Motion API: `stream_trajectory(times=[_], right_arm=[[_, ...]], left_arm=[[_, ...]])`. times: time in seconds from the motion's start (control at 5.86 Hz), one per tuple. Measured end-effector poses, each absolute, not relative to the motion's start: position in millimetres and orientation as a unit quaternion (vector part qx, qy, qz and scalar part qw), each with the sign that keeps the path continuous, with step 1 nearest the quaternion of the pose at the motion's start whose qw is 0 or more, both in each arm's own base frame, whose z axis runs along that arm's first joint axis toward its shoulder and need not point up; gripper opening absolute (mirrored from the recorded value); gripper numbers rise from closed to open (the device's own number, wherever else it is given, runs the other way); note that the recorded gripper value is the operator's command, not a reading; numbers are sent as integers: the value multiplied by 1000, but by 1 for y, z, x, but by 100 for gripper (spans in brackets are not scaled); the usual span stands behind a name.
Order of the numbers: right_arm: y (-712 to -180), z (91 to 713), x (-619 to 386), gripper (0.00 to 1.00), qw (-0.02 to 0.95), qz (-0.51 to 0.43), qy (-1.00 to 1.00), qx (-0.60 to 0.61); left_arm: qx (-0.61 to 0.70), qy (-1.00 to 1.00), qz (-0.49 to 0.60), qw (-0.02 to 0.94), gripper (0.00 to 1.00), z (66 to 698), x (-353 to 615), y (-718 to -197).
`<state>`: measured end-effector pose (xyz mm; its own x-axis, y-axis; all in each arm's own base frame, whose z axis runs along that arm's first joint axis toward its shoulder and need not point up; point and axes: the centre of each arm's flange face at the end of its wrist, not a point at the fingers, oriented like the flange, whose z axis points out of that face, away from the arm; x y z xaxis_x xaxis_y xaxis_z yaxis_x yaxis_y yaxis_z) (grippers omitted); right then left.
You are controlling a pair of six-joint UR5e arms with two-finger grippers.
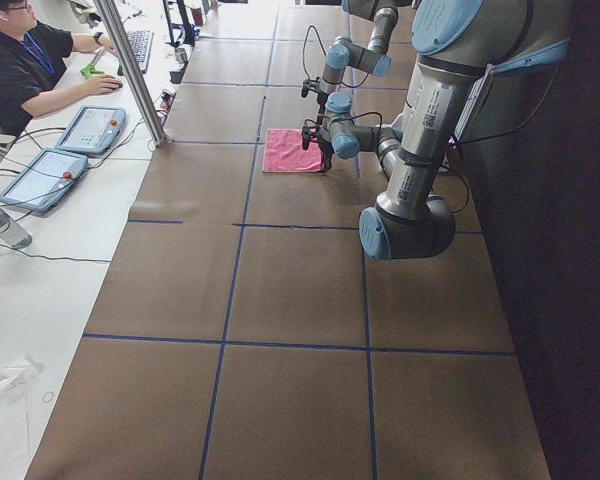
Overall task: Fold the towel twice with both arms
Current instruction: 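Slide the right gripper along the near edge toward the left gripper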
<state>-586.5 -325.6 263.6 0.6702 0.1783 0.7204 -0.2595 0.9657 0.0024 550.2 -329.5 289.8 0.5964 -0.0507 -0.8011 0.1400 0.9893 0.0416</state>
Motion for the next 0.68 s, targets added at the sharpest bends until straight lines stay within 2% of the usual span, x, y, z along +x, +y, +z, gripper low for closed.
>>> stream_trajectory(times=[0.51,0.68], right_arm=[[-316,265,-593,26,913,125,-384,54],[-316,266,-593,18,913,127,-383,54]], left_arm=[[51,446,-53,892,33,290,550,-330],[51,446,-53,892,33,290,550,-330]])
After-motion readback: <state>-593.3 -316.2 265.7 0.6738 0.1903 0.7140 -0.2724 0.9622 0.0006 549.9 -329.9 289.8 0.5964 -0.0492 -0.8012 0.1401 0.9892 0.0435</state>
